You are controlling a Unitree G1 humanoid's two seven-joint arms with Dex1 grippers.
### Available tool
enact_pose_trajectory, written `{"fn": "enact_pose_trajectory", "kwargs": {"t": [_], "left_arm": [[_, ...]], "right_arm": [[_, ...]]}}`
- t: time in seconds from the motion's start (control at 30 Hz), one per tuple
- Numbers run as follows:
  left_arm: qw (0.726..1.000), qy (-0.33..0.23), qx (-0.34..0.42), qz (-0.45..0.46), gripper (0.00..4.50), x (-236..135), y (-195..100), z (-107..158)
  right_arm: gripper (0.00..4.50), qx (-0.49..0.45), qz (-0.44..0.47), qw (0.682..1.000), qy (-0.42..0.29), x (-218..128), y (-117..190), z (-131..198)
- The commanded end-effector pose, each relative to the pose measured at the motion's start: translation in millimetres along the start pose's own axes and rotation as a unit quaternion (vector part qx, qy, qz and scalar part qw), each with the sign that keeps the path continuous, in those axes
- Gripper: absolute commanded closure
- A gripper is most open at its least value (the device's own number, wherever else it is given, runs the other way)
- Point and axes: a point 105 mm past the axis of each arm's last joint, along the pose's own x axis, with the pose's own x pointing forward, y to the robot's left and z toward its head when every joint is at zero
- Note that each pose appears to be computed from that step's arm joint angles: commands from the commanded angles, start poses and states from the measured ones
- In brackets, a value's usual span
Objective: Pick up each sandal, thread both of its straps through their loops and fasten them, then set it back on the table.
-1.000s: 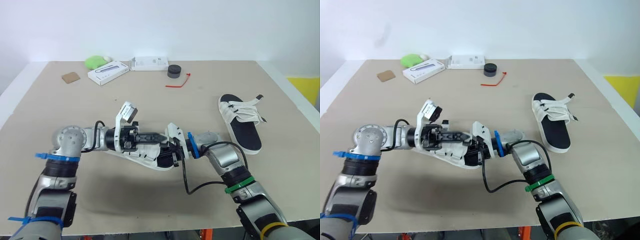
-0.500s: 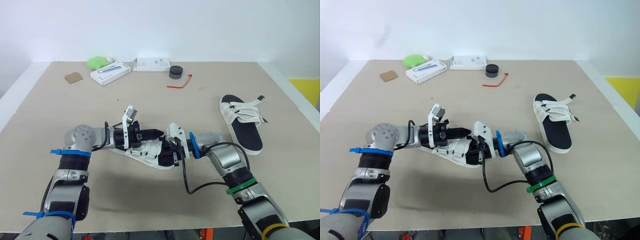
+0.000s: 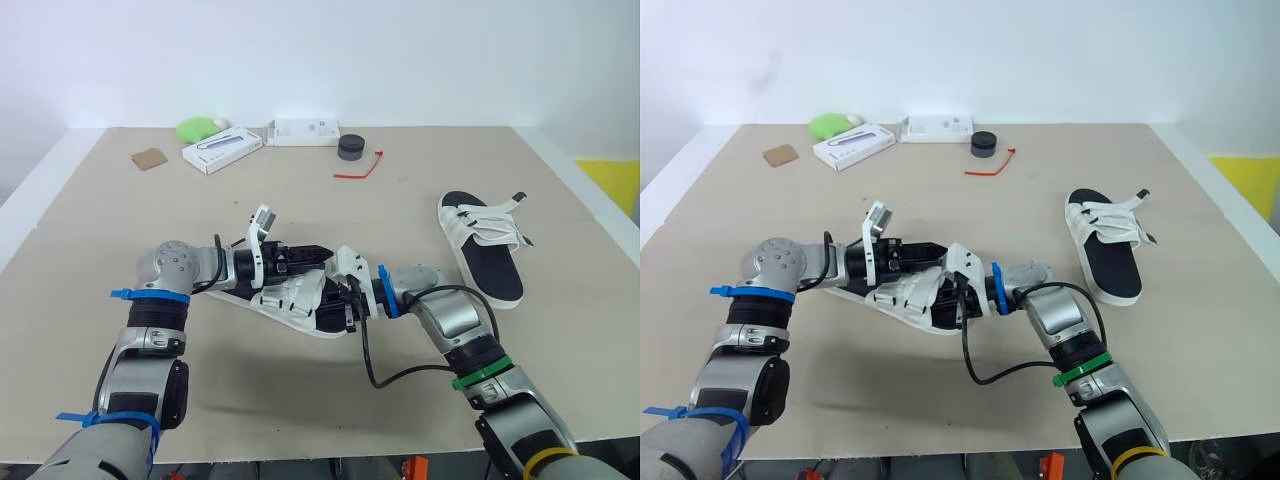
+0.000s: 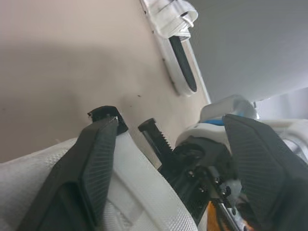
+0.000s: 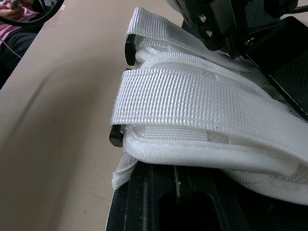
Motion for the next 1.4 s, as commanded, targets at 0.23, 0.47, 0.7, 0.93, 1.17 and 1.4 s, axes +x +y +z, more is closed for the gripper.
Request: {"fn": "enact_pose_trajectory", "kwargs": {"t": [0.23, 0.47, 0.7, 0.93, 1.17, 1.4], "left_arm": [[0.997, -0.073, 0.038, 0.008, 0.76, -20, -12, 43], [0.983, -0.077, 0.13, -0.103, 0.76, -70, -67, 49], [0.953, 0.025, 0.303, -0.006, 0.76, -110, -34, 7], [0.905, 0.068, 0.416, 0.047, 0.76, -118, 5, -24], [0.903, 0.05, 0.425, 0.03, 0.76, -107, 7, -32], [0.907, 0.056, 0.417, 0.007, 0.76, -95, 7, -44]], "right_arm": [[4.5, 0.028, 0.021, 0.999, 0.023, 7, 9, -18], [4.5, 0.028, 0.021, 0.999, 0.022, 5, 8, -18], [4.5, 0.023, 0.017, 0.999, 0.019, 1, 5, -12], [4.5, 0.015, 0.008, 1.0, 0.005, -18, 6, 12], [4.5, -0.008, -0.003, 1.0, 0.009, -38, 10, 34], [4.5, -0.039, -0.08, 0.995, 0.034, -56, -4, 60]]}}
